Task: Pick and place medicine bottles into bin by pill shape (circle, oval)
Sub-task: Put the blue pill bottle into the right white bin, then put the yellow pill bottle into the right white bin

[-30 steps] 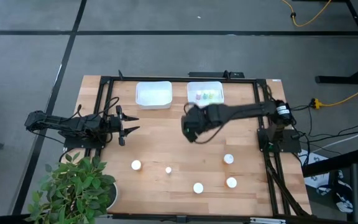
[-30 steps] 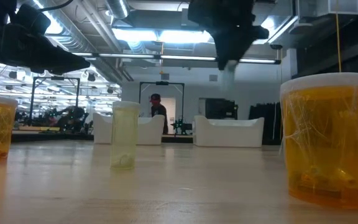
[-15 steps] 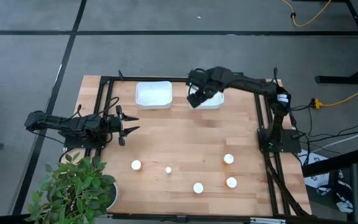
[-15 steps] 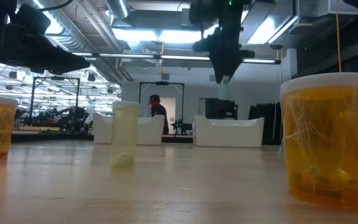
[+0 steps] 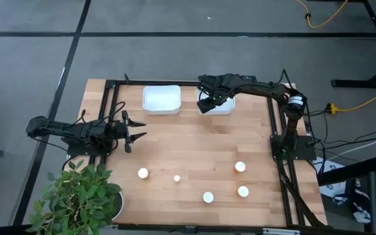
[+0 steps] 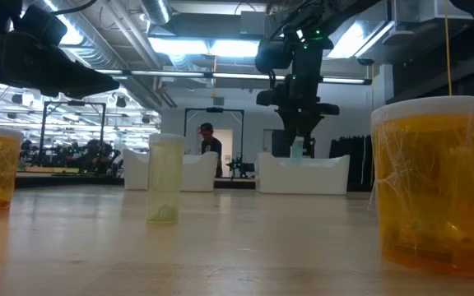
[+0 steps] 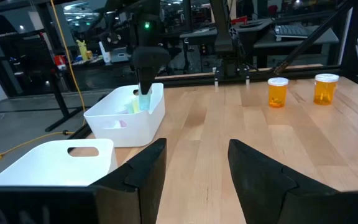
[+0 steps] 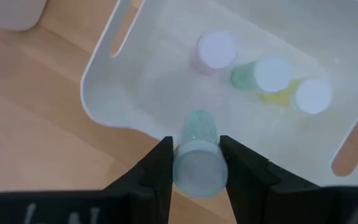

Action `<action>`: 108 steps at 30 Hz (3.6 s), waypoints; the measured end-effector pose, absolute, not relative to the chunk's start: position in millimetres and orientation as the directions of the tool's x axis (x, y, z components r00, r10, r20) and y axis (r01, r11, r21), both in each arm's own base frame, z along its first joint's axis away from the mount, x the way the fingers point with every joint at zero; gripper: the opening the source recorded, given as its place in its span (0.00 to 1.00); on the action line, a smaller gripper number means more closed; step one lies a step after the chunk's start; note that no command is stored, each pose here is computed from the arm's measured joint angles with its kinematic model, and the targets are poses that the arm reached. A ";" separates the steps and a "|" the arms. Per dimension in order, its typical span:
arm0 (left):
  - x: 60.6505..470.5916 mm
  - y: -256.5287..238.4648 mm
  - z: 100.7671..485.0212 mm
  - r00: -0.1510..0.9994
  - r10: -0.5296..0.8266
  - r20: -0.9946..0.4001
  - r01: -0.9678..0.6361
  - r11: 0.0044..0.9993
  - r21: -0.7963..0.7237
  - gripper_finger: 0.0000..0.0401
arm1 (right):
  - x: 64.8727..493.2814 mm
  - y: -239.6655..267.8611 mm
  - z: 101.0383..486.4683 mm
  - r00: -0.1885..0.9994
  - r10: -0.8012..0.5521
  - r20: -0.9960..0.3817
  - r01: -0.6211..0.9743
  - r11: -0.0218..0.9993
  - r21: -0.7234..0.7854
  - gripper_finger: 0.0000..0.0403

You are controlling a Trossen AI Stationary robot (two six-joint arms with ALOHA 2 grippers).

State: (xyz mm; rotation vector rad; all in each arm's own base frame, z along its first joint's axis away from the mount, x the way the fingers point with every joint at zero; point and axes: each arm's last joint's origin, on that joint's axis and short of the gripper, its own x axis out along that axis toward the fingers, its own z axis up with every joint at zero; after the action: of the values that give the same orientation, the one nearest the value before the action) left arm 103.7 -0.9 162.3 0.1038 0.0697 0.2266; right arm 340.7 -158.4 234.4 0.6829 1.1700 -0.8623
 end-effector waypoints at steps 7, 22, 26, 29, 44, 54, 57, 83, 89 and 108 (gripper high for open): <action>103.6 -0.9 162.3 0.972 0.227 -0.057 -0.220 0.969 0.110 0.42 | 338.8 -162.3 219.1 0.168 -0.227 -0.959 0.864 0.503 0.032 0.30; 103.6 -0.9 162.4 0.972 0.227 -0.057 -0.220 0.969 0.110 0.42 | 334.1 -162.7 205.9 0.152 -0.224 -0.963 0.868 0.495 0.022 0.30; 103.6 -0.9 162.4 0.972 0.227 -0.057 -0.220 0.969 0.110 0.42 | 334.3 -162.8 205.9 0.154 -0.225 -0.962 0.868 0.496 0.023 0.31; 103.7 -0.9 162.3 0.972 0.227 -0.057 -0.220 0.969 0.110 0.42 | 334.4 -162.8 205.9 0.154 -0.225 -0.962 0.868 0.496 0.023 0.33; 103.7 -0.9 162.3 0.972 0.227 -0.057 -0.220 0.969 0.110 0.42 | 334.4 -162.8 206.0 0.154 -0.226 -0.962 0.868 0.495 0.023 0.39; 103.7 -0.9 162.3 0.972 0.227 -0.057 -0.220 0.969 0.110 0.42 | 337.0 -164.0 211.8 0.170 -0.234 -0.957 0.868 0.495 0.033 0.38; 103.6 -0.9 162.4 0.972 0.227 -0.057 -0.220 0.969 0.110 0.42 | 341.3 -165.1 222.5 0.195 -0.245 -0.950 0.866 0.498 0.050 0.37; 103.6 -0.9 162.4 0.972 0.227 -0.057 -0.221 0.970 0.099 0.42 | 395.5 -14.5 262.7 0.418 -0.113 -0.901 0.565 0.809 0.161 0.35; 103.7 -0.9 162.3 0.972 0.227 -0.057 -0.220 0.970 0.099 0.42 | 395.2 22.1 262.6 0.427 -0.076 -0.901 0.489 0.857 0.160 0.35; 103.6 -0.9 162.4 0.972 0.227 -0.057 -0.220 0.970 0.100 0.42 | 380.3 120.2 263.7 0.443 0.108 -0.890 0.117 0.977 0.177 0.35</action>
State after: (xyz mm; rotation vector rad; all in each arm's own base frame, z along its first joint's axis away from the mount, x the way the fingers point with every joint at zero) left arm 103.6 -0.9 162.4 0.0938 0.0681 0.2259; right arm 380.3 120.2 263.7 0.2247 1.1150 -0.0054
